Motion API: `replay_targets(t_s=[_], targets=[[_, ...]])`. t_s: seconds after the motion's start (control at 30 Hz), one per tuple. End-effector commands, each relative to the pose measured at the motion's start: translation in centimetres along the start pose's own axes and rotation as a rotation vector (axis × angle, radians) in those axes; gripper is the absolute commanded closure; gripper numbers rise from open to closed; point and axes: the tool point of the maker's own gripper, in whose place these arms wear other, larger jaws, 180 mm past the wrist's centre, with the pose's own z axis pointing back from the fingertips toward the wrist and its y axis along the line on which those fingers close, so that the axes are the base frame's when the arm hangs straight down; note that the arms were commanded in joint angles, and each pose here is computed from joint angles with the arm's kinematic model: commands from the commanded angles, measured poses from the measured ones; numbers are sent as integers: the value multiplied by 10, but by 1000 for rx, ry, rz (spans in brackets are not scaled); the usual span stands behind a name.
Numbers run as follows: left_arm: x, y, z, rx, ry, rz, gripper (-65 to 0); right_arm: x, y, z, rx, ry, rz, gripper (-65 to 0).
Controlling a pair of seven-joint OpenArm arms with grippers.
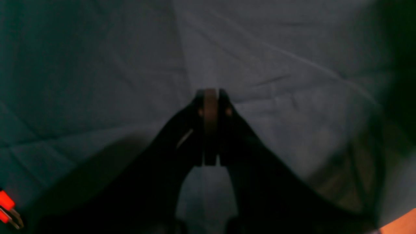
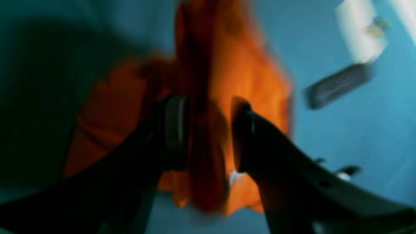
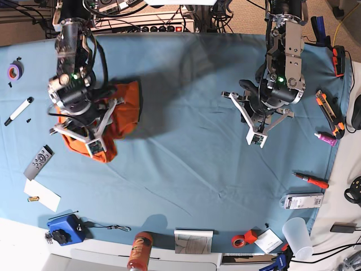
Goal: Layout the t-shirt on the table in an organized manner, then fold the t-shirt properly
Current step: 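Press the folded bundle down with the right gripper, then move the left gripper to the bundle's edge beside the right gripper and grasp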
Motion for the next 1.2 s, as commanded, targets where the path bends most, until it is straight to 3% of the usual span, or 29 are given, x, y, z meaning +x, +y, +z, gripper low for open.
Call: replay_targets(t_s=[0.0, 0.27, 0.37, 0.43, 0.57, 0.67, 0.73, 0.83, 0.93, 1.07, 1.17], targets=[[14, 1, 4, 2, -49, -5, 0, 11, -5, 7, -22, -51, 9, -214], [15, 0, 4, 1, -52, -5, 0, 11, 7, 10, 28, -76, -2, -214], [15, 0, 4, 1, -52, -6, 0, 14, -8, 11, -43, -91, 13, -213], [14, 0, 4, 1, -52, -6, 0, 18, -34, 14, -143, -134, -37, -202], [16, -6, 4, -35, -62, 9, 0, 15, -84, 27, -270, -210, -186, 0], [28, -36, 9, -197, -129, -17, 0, -4, -104, 25, -264, -195, -303, 0], [37, -61, 16, -328, -188, -48, 0, -23, -105, 11, -211, -160, -374, 0], [48, -92, 27, -474, -252, -62, 0, -46, -78, -21, -15, -111, -422, 0], [48, -117, 31, -543, -257, -91, 0, -64, -41, -46, 176, -83, -437, 0], [38, -156, 36, -632, -228, -163, 0, -83, -7, -67, 315, -4, -451, 0], [28, -181, 37, -657, -208, -253, 0, -80, 15, -66, 405, 4, -423, 0]])
